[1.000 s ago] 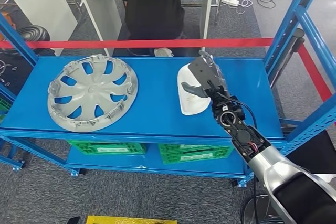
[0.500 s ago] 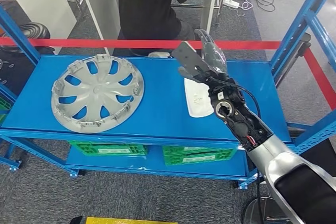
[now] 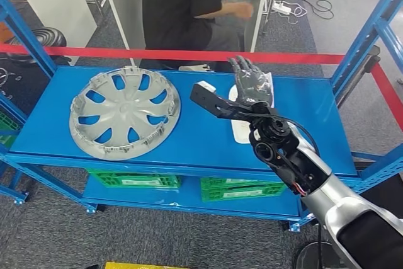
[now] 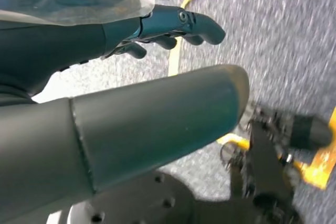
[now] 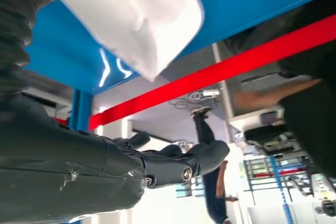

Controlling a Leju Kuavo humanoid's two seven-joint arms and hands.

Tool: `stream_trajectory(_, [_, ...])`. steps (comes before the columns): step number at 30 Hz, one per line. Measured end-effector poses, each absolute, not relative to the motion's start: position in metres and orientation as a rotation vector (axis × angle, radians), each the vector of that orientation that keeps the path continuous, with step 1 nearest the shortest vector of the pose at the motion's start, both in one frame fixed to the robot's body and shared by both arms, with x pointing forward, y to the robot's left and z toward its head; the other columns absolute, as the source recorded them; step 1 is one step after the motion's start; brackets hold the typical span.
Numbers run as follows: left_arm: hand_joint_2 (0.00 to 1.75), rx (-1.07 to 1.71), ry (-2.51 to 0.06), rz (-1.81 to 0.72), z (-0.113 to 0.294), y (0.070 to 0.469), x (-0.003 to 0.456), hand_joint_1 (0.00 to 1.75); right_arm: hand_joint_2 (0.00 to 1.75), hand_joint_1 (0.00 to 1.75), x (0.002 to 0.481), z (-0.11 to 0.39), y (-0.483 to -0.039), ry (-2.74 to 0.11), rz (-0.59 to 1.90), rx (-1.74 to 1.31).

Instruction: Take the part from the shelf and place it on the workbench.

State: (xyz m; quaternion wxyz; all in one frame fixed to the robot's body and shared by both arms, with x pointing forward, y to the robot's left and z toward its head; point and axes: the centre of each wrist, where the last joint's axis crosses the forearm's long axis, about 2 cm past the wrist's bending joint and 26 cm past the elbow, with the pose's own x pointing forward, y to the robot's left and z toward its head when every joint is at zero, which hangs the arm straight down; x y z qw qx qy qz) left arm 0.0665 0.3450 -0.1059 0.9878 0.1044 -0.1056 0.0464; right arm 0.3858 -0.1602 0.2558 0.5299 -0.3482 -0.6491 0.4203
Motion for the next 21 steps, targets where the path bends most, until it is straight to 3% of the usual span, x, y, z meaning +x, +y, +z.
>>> stream_trajectory(21, [0.00, 0.213, -0.215, 0.110, -0.106, 0.343, 0.065, 0.00, 1.75, 0.00, 0.371, 0.266, -0.154, -1.720, 0.925, -0.808])
